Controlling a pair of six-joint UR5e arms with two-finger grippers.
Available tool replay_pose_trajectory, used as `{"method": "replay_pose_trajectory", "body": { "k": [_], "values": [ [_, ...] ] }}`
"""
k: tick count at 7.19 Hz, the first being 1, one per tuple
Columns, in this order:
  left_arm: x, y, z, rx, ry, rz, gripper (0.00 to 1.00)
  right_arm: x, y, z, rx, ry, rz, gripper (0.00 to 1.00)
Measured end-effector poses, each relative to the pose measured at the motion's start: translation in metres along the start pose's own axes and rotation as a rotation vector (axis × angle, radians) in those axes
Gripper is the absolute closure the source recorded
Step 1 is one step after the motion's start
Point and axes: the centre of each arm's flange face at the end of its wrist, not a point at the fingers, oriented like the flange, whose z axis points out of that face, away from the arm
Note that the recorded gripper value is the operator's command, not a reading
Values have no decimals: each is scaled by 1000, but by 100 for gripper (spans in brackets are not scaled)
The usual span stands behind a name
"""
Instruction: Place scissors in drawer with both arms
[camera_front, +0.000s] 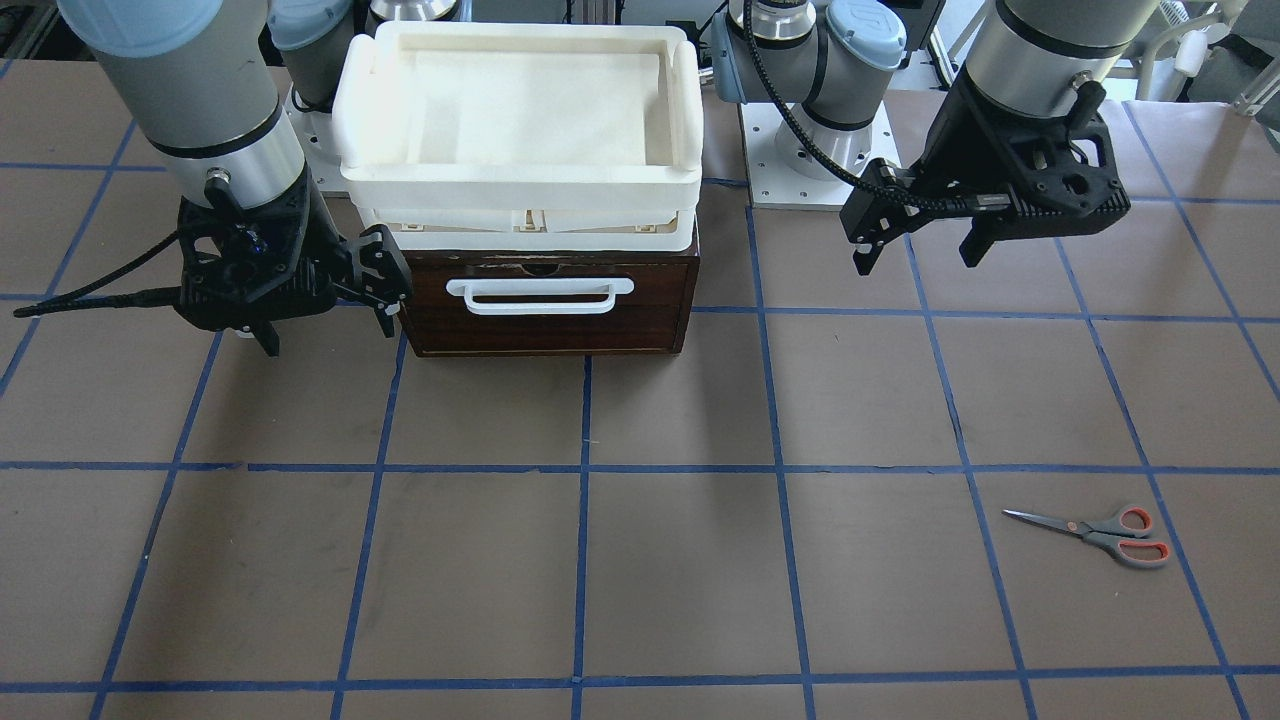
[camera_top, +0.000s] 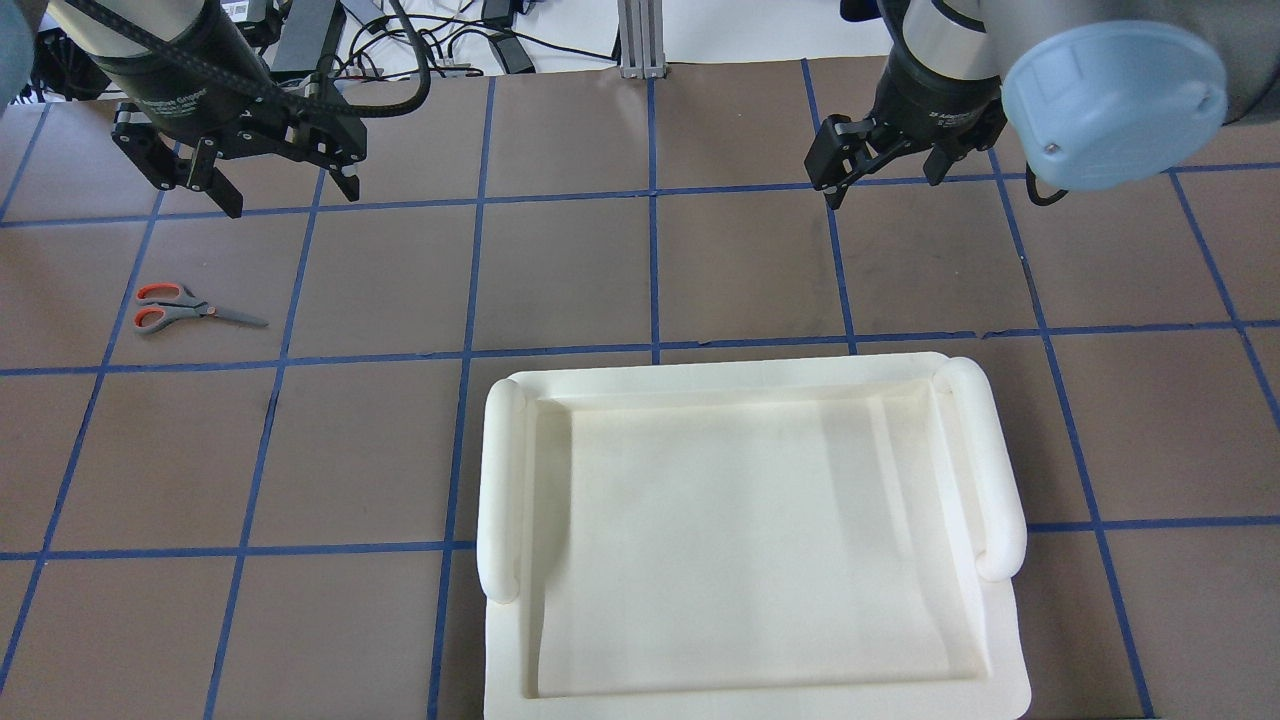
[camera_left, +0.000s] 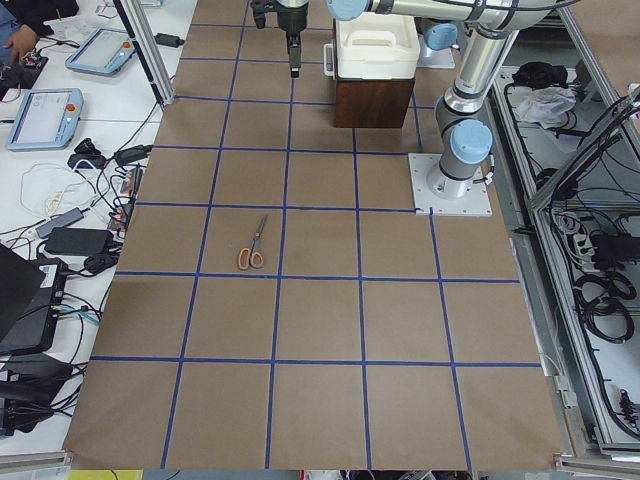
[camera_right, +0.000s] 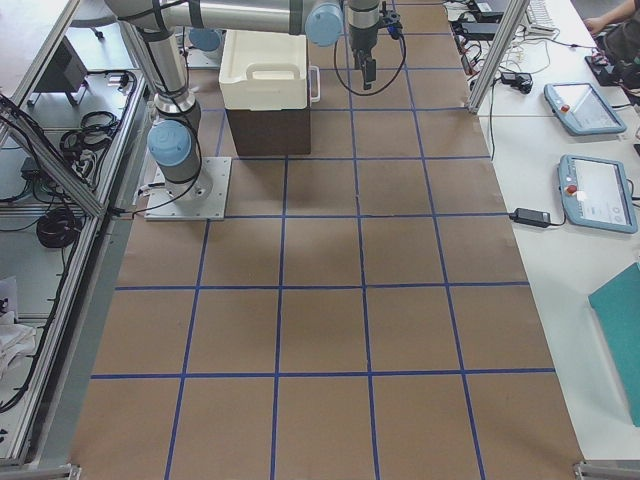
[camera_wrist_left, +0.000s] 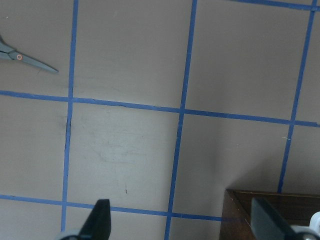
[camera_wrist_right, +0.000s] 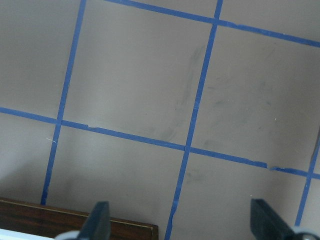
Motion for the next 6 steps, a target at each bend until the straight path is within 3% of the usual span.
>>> {"method": "replay_pose_trajectory", "body": {
  "k": [3,4,5,6],
  "values": [
    [-28,-7,9,-26,-5,33,0,-27,-11,26,-16,-15,-286,0],
    [-58,-20,23,-50,1,91,0,-32,-23,39,13,-16,-326,0],
    [-89,-34,48,-72,7,154,0,-40,-35,44,87,-51,-349,0],
    [-117,-48,81,-77,10,223,0,-53,-42,45,151,-132,-372,0]
  ]
}}
